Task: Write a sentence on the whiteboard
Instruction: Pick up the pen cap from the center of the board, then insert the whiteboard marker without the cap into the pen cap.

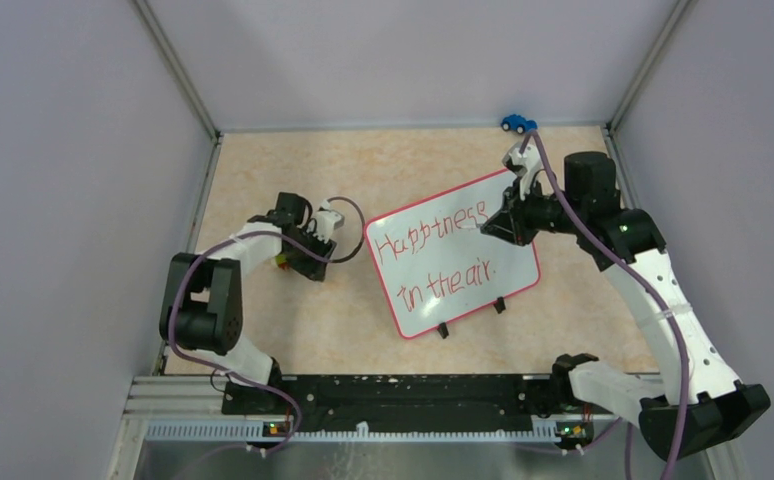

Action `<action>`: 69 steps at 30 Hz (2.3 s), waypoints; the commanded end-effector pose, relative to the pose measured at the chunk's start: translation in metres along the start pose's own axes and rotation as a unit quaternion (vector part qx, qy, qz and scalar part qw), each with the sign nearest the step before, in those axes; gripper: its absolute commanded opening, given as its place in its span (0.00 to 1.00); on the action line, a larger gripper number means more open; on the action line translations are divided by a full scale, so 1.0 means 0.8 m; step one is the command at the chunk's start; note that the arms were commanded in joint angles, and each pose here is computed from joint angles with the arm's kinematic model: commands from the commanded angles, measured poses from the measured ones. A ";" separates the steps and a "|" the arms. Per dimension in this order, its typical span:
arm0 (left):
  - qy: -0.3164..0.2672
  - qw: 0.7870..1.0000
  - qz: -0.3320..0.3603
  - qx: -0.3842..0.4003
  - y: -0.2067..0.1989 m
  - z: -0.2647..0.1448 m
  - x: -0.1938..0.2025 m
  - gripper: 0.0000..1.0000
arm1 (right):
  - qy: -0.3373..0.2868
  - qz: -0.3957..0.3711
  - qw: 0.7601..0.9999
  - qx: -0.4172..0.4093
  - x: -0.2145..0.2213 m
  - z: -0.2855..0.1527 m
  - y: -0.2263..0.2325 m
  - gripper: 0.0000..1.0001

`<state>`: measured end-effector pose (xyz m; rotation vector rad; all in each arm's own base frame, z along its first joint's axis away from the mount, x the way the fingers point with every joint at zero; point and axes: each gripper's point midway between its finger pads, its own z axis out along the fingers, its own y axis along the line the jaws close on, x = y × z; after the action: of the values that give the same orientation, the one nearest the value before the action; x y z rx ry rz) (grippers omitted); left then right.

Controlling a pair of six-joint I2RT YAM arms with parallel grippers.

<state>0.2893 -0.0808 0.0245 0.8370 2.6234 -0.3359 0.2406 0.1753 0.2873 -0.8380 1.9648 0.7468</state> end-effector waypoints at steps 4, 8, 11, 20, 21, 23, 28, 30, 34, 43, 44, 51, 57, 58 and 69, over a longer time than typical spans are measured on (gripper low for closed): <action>0.011 0.998 0.004 -0.055 0.022 0.021 0.008 0.47 | -0.026 -0.014 1.000 0.002 -0.022 -0.006 -0.003 0.00; 0.001 0.998 -0.004 -0.058 0.026 0.025 -0.002 0.42 | -0.025 -0.014 1.000 0.003 -0.022 -0.004 -0.004 0.00; 0.001 0.998 -0.011 -0.059 0.029 0.027 -0.007 0.32 | -0.024 -0.014 1.000 0.003 -0.023 -0.004 -0.005 0.00; -0.021 0.998 -0.024 -0.047 0.022 0.007 -0.025 0.08 | -0.021 -0.016 1.000 0.002 -0.020 -0.003 -0.005 0.00; -0.021 0.998 -0.026 -0.044 0.021 0.005 -0.025 0.06 | -0.021 -0.016 1.000 0.001 -0.020 -0.003 -0.005 0.00; -0.024 0.998 -0.027 -0.044 0.022 -0.001 -0.027 0.03 | -0.021 -0.016 1.000 0.000 -0.020 -0.003 -0.004 0.00; -0.060 0.996 -0.033 -0.050 0.032 -0.043 -0.049 0.00 | -0.024 -0.015 1.000 -0.004 -0.024 -0.002 -0.003 0.00; -0.093 0.994 -0.036 -0.055 0.038 -0.077 -0.072 0.00 | -0.027 -0.010 1.000 -0.008 -0.028 -0.002 -0.002 0.00; -0.184 0.980 -0.007 -0.072 0.040 -0.165 -0.135 0.00 | -0.040 0.000 0.999 -0.028 -0.040 0.000 0.007 0.00; -0.301 0.925 0.231 0.033 -0.084 -0.304 -0.215 0.00 | -0.075 0.056 0.989 -0.114 -0.057 0.003 0.042 0.00; -0.303 0.918 0.252 0.051 -0.102 -0.312 -0.216 0.00 | -0.079 0.064 0.987 -0.127 -0.059 0.005 0.045 0.00; -0.273 0.880 0.342 0.186 -0.214 -0.327 -0.194 0.00 | -0.097 0.121 0.964 -0.214 -0.061 0.009 0.068 0.00; -0.219 0.865 0.358 0.276 -0.274 -0.307 -0.157 0.00 | -0.101 0.157 0.953 -0.238 -0.059 0.016 0.071 0.00; -0.211 0.865 0.359 0.280 -0.280 -0.303 -0.154 0.00 | -0.101 0.160 0.952 -0.239 -0.059 0.017 0.071 0.00; -0.169 0.894 0.326 0.257 -0.298 -0.260 -0.160 0.00 | -0.084 0.177 0.943 -0.271 -0.053 0.025 0.089 0.00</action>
<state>0.1804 -0.2589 0.2995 1.6373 1.7500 -0.9286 0.2166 0.2372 0.3206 -0.6572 1.8327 1.5262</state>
